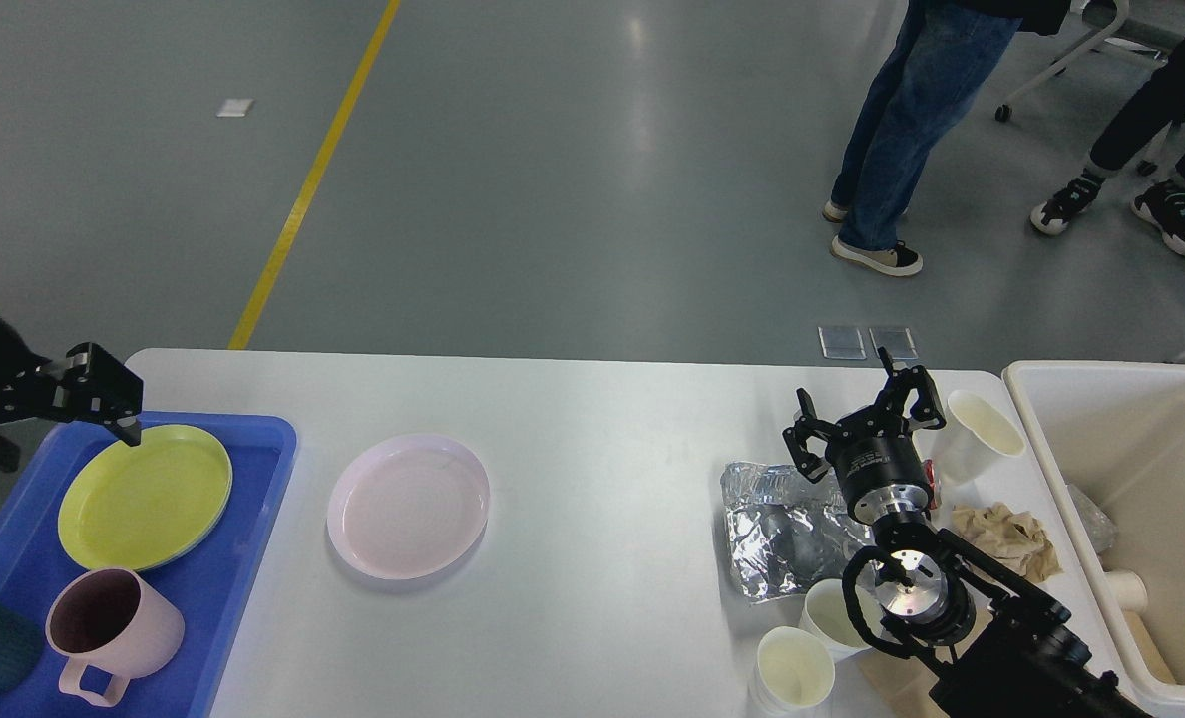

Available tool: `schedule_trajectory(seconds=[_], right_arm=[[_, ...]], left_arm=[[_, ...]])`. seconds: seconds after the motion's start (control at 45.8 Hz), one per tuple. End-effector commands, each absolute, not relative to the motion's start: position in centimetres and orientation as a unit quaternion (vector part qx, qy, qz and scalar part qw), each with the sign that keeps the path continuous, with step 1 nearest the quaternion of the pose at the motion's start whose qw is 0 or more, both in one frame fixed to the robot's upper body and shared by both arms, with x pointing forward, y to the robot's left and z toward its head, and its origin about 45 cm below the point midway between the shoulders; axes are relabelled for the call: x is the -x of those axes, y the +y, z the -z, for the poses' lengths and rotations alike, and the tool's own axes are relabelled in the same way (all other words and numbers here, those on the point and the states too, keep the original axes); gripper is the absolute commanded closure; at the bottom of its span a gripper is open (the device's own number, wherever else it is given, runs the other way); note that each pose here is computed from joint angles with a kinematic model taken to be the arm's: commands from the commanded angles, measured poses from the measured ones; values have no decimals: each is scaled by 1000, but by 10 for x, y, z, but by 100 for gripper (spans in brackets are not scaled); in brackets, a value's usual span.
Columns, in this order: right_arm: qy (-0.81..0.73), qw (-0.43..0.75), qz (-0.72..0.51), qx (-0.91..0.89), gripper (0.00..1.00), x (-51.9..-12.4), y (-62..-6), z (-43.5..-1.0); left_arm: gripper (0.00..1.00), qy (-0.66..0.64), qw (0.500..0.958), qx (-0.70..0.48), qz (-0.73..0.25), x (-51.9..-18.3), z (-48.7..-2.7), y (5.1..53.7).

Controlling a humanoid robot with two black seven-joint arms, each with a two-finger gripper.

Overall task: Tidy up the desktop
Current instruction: 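Raise the left gripper and move it toward the pink plate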

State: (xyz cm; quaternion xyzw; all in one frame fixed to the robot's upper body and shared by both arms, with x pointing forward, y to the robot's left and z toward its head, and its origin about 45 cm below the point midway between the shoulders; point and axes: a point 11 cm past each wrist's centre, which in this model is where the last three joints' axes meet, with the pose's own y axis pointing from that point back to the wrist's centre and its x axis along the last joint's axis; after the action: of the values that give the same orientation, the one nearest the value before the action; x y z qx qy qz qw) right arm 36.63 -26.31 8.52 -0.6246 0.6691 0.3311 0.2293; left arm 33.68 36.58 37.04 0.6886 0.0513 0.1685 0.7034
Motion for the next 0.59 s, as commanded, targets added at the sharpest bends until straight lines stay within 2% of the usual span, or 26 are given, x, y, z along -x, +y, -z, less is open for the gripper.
schedule_trajectory(seconds=[0.0,0.197,0.306,0.568], right_arm=[[669,229,-331,625,0,-366,-263,-85],[670,228,-331,624,0,-366,-264,-84],[670,229,-331,624,0,-366,-263,-85],[670,229,-331,624,0,-366,-263,-85]], left_arm=[[5,21,708,-687,-163,-344,-395,306],[5,-8,732,-658,-175,-331,-429,245],[5,5,745,-638,-195,-333,-429,241],[4,28,740,-645,-185,-333,-407,248]])
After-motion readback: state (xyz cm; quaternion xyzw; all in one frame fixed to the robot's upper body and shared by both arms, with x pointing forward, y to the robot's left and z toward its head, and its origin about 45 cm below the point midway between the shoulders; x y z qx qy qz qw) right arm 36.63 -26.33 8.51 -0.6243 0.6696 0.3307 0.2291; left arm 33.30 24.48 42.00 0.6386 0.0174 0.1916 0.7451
